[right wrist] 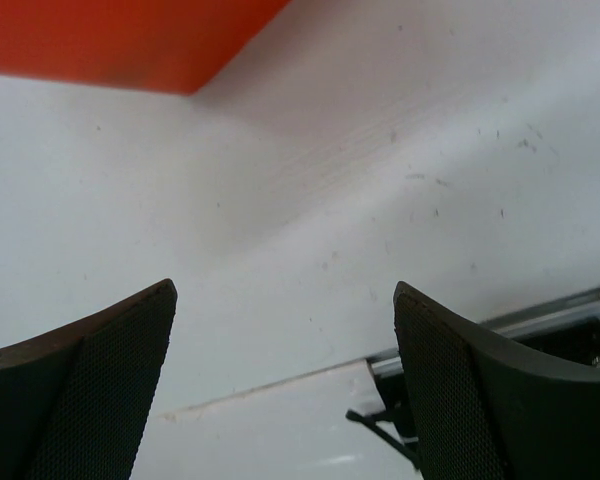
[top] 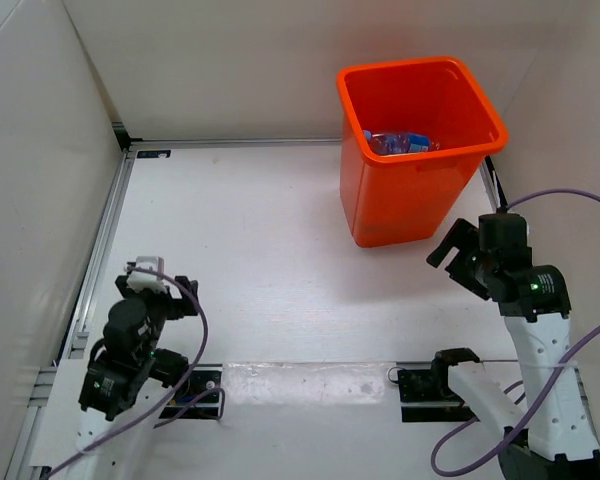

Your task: Put the plastic bottles in the bin

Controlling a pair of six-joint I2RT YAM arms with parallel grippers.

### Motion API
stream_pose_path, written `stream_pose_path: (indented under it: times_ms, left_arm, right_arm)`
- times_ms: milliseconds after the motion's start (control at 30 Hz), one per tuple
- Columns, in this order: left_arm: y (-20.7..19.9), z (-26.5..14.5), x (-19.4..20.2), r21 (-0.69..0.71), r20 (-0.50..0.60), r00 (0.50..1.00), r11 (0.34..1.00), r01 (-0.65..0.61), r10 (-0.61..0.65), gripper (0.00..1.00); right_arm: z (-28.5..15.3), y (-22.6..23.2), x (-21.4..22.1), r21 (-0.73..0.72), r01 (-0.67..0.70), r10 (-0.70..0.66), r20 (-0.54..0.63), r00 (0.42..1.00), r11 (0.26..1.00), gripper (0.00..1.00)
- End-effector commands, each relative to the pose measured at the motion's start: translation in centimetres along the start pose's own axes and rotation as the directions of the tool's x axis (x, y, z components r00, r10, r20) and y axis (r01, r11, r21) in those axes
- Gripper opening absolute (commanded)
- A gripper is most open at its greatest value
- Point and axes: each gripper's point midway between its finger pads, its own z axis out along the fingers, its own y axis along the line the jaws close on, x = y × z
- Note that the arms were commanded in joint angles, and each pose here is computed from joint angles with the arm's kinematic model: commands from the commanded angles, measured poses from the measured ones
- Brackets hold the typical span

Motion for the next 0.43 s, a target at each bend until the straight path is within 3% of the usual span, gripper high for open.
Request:
stream_pose_path:
  times_ms: [0,100,267,400]
  left_arm:
    - [1.9,0.6,-0.4,-0.089,0.161,0.987,0.996,0.001,0.013,1.00]
    - [2.1,1.7,0.2,-0.100,0.196,0.979,0.995,-0.026,0.045,1.00]
    - [3.8,3.5,2.1,-0.227,0.060,0.997,0.973,-0.040,0.055,1.00]
    - [3.9,6.0,1.4,-0.261,0.117,0.990,0.964,-0.045,0.078,1.00]
  right_arm:
    - [-0.6,-1.4,2.8,0.036,-0.045,0.049,-0.122,0.991,0.998,0.90]
    - [-1.0,-2.7,4.0,0.075,-0.073,0.083,-0.137,0.987,0.995,0.90]
    - [-0.2,-2.3,4.7,0.062,-0.061,0.071,-0.182,0.981,0.996,0.90]
    - [0.0,-1.9,3.8,0.064,-0.034,0.043,-0.161,0.986,0.997,0.90]
